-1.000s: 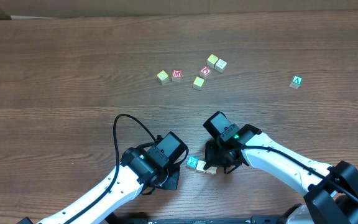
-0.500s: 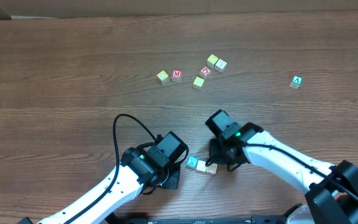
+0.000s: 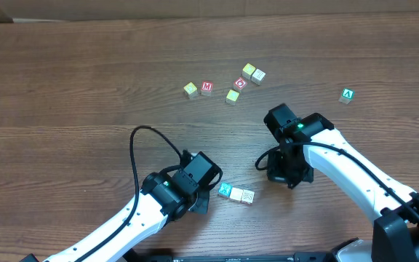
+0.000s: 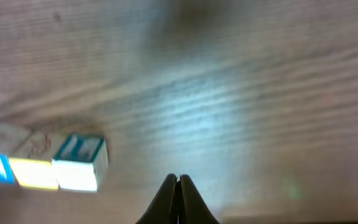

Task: Flip 3 blocks

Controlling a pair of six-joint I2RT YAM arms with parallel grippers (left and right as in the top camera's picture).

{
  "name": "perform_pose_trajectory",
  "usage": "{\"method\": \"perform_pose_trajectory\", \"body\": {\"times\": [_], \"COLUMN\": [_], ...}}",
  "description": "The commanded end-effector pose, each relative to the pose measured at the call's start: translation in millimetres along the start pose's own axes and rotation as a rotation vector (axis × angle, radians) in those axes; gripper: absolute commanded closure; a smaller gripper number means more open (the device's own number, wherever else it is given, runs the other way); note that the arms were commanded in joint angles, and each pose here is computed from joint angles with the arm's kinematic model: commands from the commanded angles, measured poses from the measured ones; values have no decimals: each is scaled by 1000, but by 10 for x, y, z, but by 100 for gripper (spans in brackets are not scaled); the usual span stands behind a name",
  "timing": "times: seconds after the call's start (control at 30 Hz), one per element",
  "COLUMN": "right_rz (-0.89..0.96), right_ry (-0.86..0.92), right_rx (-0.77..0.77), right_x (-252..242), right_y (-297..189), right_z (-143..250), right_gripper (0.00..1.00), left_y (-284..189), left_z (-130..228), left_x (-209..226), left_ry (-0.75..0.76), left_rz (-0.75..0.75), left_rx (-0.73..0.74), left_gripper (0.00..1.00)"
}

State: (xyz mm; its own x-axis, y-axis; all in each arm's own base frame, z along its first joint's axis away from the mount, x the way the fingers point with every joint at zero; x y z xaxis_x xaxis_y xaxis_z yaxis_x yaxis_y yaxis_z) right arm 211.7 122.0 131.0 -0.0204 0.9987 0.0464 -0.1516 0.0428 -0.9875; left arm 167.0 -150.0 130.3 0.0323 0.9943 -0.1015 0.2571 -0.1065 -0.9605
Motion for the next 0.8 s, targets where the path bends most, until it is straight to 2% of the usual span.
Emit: {"method": "perform_pose_trajectory", "body": {"times": [0.0, 0.17, 0.43, 0.57, 0.77], "right_rz": [-63, -42, -99, -127, -119], "right_ry": [-10, 1, -70, -49, 22], "right_rx": [33, 73, 5, -30, -14], "right_x": [83, 151, 347, 382, 303], "right_y": [-2, 157, 292, 246, 378], "right_z": [81, 242, 453, 528, 615], "right_gripper": [96, 96, 96, 96, 96], "left_y": [4, 116, 267, 267, 341], "left_z": [-211, -327, -442, -457, -396], "left_x": [-26, 1, 14, -23, -63], "left_ry": [151, 165, 217, 213, 214], "left_rz": [-41, -32, 167, 256, 293], "left_rx": [-123, -116, -8, 16, 78], "left_gripper": [96, 96, 96, 96, 96]}}
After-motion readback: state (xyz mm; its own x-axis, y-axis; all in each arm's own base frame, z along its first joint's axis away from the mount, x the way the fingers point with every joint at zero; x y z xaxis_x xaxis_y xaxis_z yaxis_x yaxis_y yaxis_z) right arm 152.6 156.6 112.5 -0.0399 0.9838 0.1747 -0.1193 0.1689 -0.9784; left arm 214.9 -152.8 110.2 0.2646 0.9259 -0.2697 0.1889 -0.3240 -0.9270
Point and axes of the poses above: each gripper's point midway between its finger pads, its own y axis out along the fingers, its own x axis along the line the jaws close on, z = x × y, the point moved 7 cm from there along -y, back along the fingers, and after that the axes turned 9 degrees about -y, right-handed, at the moved point
